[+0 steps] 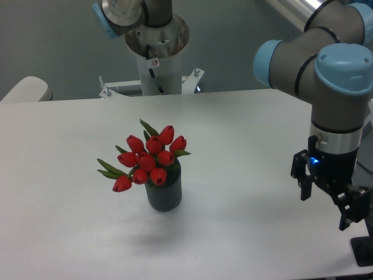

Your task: Insert the flowers into the vase

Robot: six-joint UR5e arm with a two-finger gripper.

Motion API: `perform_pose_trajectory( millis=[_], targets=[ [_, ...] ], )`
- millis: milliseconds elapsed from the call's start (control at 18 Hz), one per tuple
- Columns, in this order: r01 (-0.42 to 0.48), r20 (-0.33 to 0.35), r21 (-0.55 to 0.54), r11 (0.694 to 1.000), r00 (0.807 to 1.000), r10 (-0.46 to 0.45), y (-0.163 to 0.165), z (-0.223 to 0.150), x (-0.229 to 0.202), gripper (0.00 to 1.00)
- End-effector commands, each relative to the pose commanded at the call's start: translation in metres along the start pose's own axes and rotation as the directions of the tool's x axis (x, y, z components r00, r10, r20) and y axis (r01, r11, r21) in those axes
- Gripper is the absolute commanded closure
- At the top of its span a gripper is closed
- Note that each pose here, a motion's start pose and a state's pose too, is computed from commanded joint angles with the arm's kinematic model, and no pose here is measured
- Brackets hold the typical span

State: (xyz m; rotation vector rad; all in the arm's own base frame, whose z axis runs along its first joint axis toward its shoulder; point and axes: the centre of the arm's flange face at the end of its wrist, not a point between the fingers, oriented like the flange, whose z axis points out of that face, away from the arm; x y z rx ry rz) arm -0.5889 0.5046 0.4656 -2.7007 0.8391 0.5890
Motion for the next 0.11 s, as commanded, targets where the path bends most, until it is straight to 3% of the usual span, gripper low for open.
perform_pose_trajectory(
  millis=[111],
  targets=[
    [-0.002,0.002,0.0,1.0,1.0,0.002,0.0,-0.0001,-0.0001,0.0]
  ],
)
